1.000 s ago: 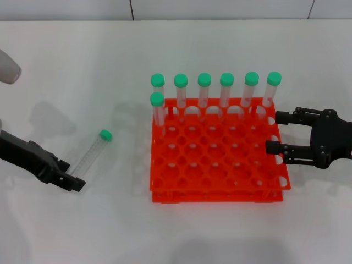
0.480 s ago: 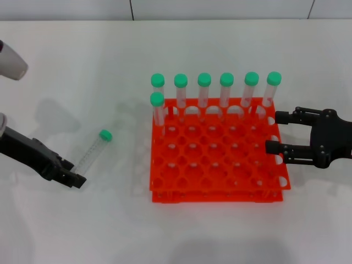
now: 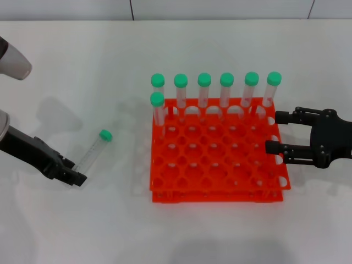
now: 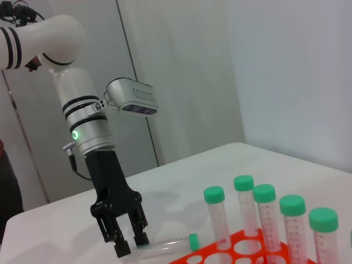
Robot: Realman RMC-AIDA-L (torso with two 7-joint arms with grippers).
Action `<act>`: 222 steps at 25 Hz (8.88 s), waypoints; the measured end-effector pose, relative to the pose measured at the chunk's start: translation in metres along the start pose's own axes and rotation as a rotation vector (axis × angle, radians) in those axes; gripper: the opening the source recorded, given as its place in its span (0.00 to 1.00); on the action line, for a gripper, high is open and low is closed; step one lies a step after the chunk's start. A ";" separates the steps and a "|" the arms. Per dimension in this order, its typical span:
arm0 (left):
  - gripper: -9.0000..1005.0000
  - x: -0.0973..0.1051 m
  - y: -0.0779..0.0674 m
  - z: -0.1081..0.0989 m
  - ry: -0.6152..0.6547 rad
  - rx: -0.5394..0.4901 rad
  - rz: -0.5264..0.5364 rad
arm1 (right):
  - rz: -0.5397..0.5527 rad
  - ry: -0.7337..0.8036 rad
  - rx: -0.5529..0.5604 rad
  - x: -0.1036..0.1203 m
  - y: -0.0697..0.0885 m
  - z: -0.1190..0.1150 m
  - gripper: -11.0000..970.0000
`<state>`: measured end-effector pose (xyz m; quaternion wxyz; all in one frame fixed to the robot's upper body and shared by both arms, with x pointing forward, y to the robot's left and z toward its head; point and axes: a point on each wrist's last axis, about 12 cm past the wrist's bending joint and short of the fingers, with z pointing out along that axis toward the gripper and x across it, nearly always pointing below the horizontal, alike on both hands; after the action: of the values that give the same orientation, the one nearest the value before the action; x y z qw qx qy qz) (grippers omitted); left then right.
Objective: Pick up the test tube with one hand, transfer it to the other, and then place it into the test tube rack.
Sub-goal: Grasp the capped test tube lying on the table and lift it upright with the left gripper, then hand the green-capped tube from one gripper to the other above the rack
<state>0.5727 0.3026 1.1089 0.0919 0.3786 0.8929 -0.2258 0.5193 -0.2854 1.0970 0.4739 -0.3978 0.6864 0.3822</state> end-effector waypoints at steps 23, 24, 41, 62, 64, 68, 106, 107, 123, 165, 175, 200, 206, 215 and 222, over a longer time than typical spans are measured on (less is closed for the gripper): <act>0.48 -0.009 0.001 0.005 0.015 -0.016 0.012 | -0.004 -0.005 0.009 -0.002 -0.002 -0.002 0.78; 0.47 -0.009 0.001 0.005 0.016 -0.019 0.010 | -0.005 -0.005 0.009 -0.002 -0.002 -0.002 0.78; 0.46 -0.014 0.000 0.006 0.031 -0.031 0.023 | -0.006 -0.005 0.009 -0.002 -0.002 -0.001 0.78; 0.32 -0.016 0.000 0.007 0.033 -0.039 0.025 | -0.013 -0.011 0.021 -0.004 -0.004 -0.004 0.78; 0.30 -0.016 0.000 0.007 0.033 -0.040 0.024 | -0.014 -0.011 0.022 -0.005 -0.004 -0.004 0.78; 0.26 -0.016 0.001 0.007 0.033 -0.041 0.024 | -0.016 -0.011 0.022 -0.005 -0.004 -0.004 0.78; 0.21 -0.020 0.006 -0.004 -0.060 -0.031 0.012 | -0.015 -0.011 0.023 -0.004 -0.004 -0.005 0.78; 0.21 -0.020 0.006 -0.005 -0.073 -0.034 0.012 | -0.016 -0.011 0.024 -0.005 -0.004 -0.005 0.78; 0.22 -0.034 0.008 -0.047 -0.754 -0.053 0.070 | -0.021 -0.026 0.042 -0.007 -0.007 -0.009 0.78; 0.23 -0.118 -0.060 0.023 -0.870 0.236 0.326 | -0.082 -0.059 0.088 -0.025 -0.015 -0.021 0.78; 0.23 -0.120 -0.061 0.022 -0.881 0.235 0.339 | -0.081 -0.076 0.106 -0.028 -0.017 -0.024 0.78; 0.24 -0.119 -0.065 0.029 -0.854 0.256 0.359 | -0.076 -0.295 0.124 -0.077 -0.031 -0.015 0.78; 0.24 -0.120 -0.066 0.029 -0.854 0.261 0.365 | -0.087 -0.296 0.076 -0.086 -0.030 0.003 0.78; 0.24 -0.117 -0.068 0.033 -0.840 0.265 0.372 | -0.085 -0.291 0.062 -0.089 -0.030 0.013 0.78; 0.24 -0.114 -0.069 0.039 -0.834 0.274 0.373 | -0.075 -0.308 0.046 -0.090 -0.028 0.017 0.78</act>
<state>0.6022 0.1694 1.1358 0.4307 0.4179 0.6586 -0.4540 0.5718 -0.2644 1.1743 0.5963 -0.3488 0.5990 0.4049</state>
